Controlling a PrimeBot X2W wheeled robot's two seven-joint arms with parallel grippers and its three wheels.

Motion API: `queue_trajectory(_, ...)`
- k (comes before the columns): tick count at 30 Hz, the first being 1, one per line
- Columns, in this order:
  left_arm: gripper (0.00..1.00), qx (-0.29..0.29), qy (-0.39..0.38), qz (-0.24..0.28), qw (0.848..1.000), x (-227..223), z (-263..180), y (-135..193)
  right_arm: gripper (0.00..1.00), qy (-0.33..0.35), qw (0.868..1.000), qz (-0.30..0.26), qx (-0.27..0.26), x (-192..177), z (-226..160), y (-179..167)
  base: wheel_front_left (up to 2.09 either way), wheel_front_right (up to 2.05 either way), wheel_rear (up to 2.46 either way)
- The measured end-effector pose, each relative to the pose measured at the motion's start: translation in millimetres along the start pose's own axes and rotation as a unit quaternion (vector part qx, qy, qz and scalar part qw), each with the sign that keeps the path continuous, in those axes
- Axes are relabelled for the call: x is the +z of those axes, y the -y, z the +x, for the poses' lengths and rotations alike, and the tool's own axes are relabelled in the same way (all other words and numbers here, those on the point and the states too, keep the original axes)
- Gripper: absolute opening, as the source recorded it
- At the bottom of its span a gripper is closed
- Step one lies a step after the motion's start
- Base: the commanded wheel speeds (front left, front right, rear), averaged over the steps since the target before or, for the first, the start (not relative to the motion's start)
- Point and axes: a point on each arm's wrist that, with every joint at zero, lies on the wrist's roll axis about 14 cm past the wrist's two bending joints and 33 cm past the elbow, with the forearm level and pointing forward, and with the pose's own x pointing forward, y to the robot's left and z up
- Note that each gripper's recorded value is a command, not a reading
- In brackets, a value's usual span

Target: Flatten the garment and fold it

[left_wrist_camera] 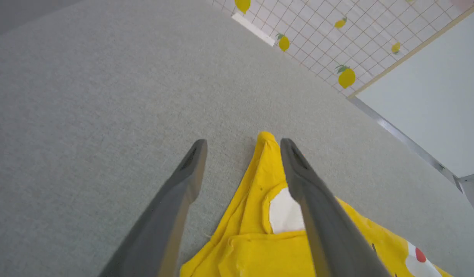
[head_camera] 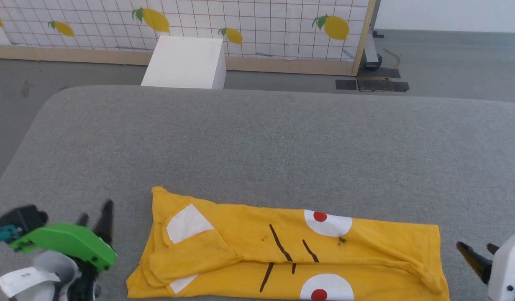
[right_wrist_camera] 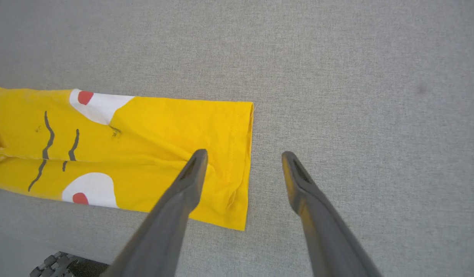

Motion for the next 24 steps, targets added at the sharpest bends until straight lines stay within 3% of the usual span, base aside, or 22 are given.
queue_trajectory(3, 1.0, -0.02, 0.103, 0.04, 0.994, 42.5, 0.5, 10.8, 1.0, -0.015, 1.0, -0.009, -0.013, 0.3, 2.1, 11.9, 0.0, 0.0, 0.0)
queue_trajectory(9, 1.0, -0.062, 0.264, 0.107, 0.957, 91.1, -7.2, 29.7, 1.0, -0.069, 0.997, -0.033, -0.015, -14.4, 21.4, 24.4, 0.0, 0.0, 0.0)
queue_trajectory(15, 1.0, -0.109, 0.285, 0.174, 0.936, 87.0, -8.0, 49.6, 1.0, -0.102, 0.994, -0.036, 0.013, -33.8, 40.9, 19.3, 0.0, 0.0, 0.0)
queue_trajectory(24, 1.0, -0.124, 0.294, 0.146, 0.936, 77.5, 1.1, 58.0, 1.0, -0.147, 0.987, -0.035, 0.053, -63.5, 66.4, 5.7, 0.0, 0.0, 0.0)
